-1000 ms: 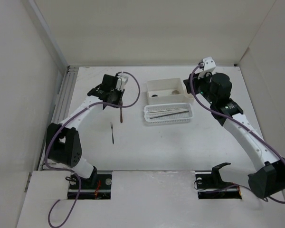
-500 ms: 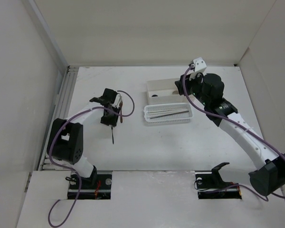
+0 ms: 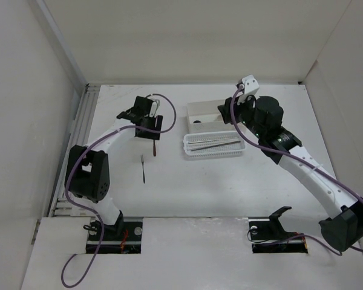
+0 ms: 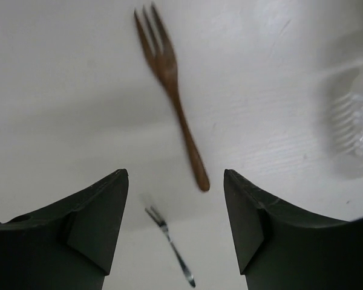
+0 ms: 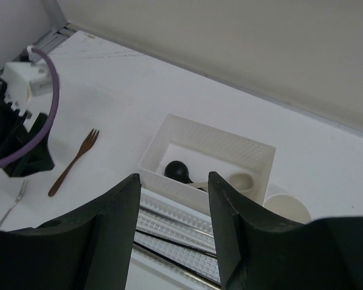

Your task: Sort the eating utensils into containers

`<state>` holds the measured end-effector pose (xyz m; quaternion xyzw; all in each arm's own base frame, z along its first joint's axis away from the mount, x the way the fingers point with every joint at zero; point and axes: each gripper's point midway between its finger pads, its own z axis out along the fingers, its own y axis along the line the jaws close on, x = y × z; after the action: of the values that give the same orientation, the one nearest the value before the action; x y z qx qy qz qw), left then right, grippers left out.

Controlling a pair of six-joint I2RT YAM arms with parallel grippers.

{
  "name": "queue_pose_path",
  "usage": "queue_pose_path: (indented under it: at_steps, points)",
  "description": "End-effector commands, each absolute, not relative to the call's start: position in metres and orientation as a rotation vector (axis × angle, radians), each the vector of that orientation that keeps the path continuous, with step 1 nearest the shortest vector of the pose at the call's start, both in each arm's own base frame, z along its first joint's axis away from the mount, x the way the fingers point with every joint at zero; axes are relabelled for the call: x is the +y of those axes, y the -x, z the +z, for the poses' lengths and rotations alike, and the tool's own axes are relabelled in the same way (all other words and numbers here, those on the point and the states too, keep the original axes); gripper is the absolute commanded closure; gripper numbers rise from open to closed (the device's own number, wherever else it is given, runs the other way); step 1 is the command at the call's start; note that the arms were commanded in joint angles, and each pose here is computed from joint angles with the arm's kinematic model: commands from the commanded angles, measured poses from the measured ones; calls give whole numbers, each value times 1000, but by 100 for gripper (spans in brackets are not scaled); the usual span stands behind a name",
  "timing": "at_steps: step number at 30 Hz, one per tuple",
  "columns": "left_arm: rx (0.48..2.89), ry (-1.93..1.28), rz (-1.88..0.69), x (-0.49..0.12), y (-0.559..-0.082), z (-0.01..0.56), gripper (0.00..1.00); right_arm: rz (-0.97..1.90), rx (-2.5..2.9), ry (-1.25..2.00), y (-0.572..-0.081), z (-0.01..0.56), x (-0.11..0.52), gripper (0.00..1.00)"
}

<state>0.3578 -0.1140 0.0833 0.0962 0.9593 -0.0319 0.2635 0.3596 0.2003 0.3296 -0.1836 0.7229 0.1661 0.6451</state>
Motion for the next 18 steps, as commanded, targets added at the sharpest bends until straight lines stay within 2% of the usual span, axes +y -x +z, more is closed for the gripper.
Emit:
queue_pose_path:
  at_steps: [1, 8, 14, 18]
  points:
    - [2543, -268, -162, -140, -390, 86, 38, 392, 1594, 387, -362, 350, 204, 46]
    - [2692, -64, -110, -138, -412, 47, 38, 369, 1580, 393, -358, 356, 201, 46]
    - [2792, 38, -61, -125, -395, 23, 40, 342, 1582, 382, -353, 354, 193, 46]
    - [2850, 70, -142, -134, -379, 17, 54, 326, 1584, 367, -353, 353, 189, 46]
